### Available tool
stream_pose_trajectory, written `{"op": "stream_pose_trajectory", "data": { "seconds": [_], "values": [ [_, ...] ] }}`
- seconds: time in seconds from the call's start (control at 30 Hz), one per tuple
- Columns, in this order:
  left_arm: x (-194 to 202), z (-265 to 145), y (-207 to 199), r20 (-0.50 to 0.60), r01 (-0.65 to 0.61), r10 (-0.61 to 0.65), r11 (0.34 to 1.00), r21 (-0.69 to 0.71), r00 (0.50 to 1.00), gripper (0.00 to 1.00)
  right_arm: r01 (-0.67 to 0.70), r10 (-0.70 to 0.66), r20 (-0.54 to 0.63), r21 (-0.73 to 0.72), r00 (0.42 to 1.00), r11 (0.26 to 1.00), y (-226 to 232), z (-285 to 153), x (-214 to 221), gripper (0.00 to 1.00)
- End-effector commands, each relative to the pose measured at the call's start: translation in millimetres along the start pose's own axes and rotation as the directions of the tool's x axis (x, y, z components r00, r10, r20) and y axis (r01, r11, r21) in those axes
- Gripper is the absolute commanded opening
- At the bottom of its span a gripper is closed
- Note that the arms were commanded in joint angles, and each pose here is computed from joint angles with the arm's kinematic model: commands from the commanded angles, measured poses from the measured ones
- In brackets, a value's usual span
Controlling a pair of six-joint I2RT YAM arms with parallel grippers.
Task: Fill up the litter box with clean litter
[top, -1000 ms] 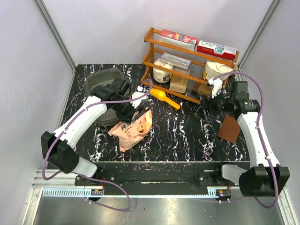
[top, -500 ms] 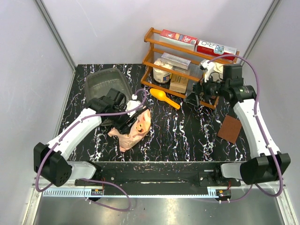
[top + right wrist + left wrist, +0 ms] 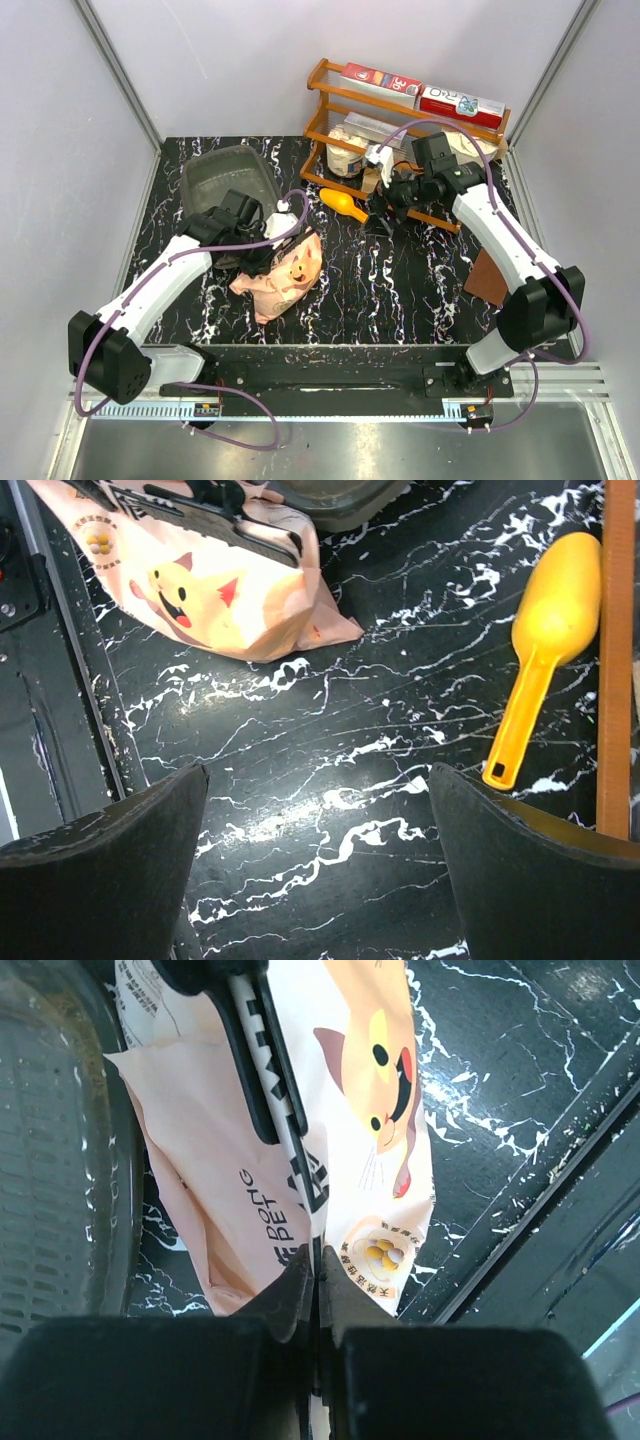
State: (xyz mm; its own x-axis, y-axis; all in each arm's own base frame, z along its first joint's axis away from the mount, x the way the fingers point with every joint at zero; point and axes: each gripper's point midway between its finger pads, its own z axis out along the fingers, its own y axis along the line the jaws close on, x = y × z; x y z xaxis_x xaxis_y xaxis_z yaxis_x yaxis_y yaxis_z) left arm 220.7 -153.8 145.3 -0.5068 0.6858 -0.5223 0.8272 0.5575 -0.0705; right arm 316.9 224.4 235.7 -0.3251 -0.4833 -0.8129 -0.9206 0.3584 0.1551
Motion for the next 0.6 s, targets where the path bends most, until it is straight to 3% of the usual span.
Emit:
{"op": "stream_pose_trajectory", "data": {
  "seconds": [0.0, 0.17, 0.3, 0.57],
  "values": [
    [-45.4, -15.6, 1.5, 0.182, -0.186, 0.181, 0.982, 0.013, 0.967, 0.00, 0.138, -0.138, 0.023, 0.002, 0.990, 0.990, 15.0, -1.6, -19.8, 0.96],
    [-50.8, -31.9, -15.9, 0.285, -0.408, 0.387, 0.913, 0.018, 0.877, 0.00, 0.211, -0.211, -0.019, 0.009, 0.977, 0.977, 16.3, -7.3, -8.2, 0.96],
    [-50.5, -41.2, -17.6, 0.288, -0.528, 0.507, 0.849, -0.008, 0.812, 0.00, 0.234, -0.233, 0.033, -0.040, 0.972, 0.971, 24.0, -2.9, -17.1, 0.96],
    [-55.1, -42.5, 21.2, 0.203, -0.546, 0.558, 0.830, -0.115, 0.805, 0.00, 0.276, -0.269, 0.091, -0.077, 0.959, 0.958, 20.0, 25.3, -17.2, 0.96]
  ]
}}
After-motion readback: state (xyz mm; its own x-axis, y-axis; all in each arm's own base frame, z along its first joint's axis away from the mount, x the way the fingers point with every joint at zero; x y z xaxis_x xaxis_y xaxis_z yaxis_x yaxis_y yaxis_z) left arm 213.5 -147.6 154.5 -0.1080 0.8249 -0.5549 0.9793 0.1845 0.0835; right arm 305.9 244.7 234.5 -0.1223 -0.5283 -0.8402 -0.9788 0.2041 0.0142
